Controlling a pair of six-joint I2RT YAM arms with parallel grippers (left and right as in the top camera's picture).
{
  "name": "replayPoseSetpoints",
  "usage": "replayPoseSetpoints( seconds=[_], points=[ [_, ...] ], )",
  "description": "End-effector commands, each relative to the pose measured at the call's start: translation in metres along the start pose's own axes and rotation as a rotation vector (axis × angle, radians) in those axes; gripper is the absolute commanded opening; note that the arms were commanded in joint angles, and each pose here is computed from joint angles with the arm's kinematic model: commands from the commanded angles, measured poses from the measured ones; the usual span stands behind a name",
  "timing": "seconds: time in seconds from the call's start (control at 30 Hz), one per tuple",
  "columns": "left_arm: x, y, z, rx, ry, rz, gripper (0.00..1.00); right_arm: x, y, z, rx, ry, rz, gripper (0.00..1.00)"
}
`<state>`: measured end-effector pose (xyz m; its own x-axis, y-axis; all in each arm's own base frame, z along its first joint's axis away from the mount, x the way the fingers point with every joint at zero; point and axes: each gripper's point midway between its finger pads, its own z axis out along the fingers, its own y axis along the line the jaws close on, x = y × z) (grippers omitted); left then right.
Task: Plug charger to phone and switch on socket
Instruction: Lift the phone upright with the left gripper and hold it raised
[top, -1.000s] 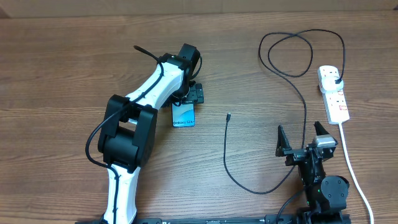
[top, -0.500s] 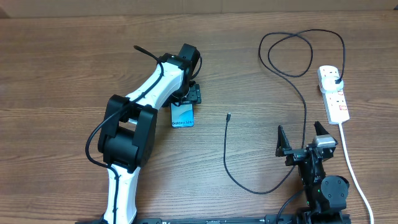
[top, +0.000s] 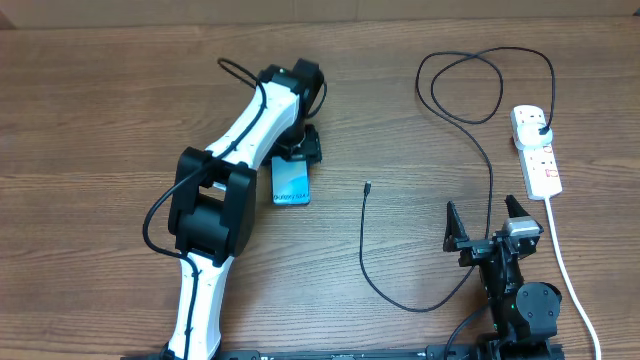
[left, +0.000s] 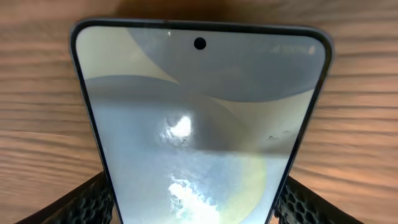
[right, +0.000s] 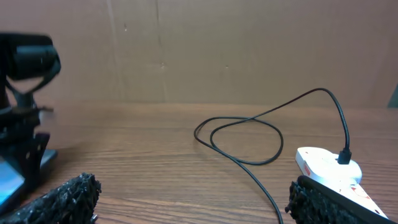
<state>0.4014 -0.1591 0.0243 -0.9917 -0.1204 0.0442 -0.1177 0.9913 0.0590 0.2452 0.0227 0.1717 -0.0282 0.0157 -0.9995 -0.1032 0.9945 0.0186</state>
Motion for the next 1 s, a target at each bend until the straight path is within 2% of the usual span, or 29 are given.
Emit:
replayPoseSetpoints(
  seconds=[0.0,0.1,0.23,0.3,0.4,0.53,0.67,0.8,0.97],
  points=[
    [-0.012,-0.021,-0.04,0.134,-0.03,0.055,0.73,0.002,-0.003,0.0,0.012,-0.002,-0.001,1.0],
    [0.003,-0.037,-0.058,0.246,0.043,0.081,0.73,0.002,-0.003,0.0,0.012,-0.002,-0.001,1.0],
    [0.034,-0.065,-0.092,0.52,0.202,0.147,0.73,0.002,-0.003,0.0,0.012,-0.002,-0.001,1.0],
    [0.04,-0.07,-0.101,0.601,0.241,0.156,0.73,0.002,-0.003,0.0,0.012,-0.002,-0.001,1.0],
    [0.041,-0.065,-0.105,0.638,0.266,0.156,0.72,0.002,-0.003,0.0,0.012,-0.002,-0.001,1.0],
    [0.052,-0.071,-0.122,0.761,0.335,0.16,0.72,0.002,-0.003,0.0,0.012,-0.002,-0.001,1.0],
    [0.053,-0.075,-0.14,0.885,0.387,0.118,0.73,0.002,-0.003,0.0,0.012,-0.002,-0.001,1.0],
    [0.047,-0.077,-0.171,1.09,0.439,0.054,0.73,0.002,-0.003,0.0,0.012,-0.002,-0.001,1.0],
    [0.037,-0.07,-0.195,1.239,0.475,-0.011,0.72,0.002,-0.003,0.0,0.012,-0.002,-0.001,1.0]
  ],
)
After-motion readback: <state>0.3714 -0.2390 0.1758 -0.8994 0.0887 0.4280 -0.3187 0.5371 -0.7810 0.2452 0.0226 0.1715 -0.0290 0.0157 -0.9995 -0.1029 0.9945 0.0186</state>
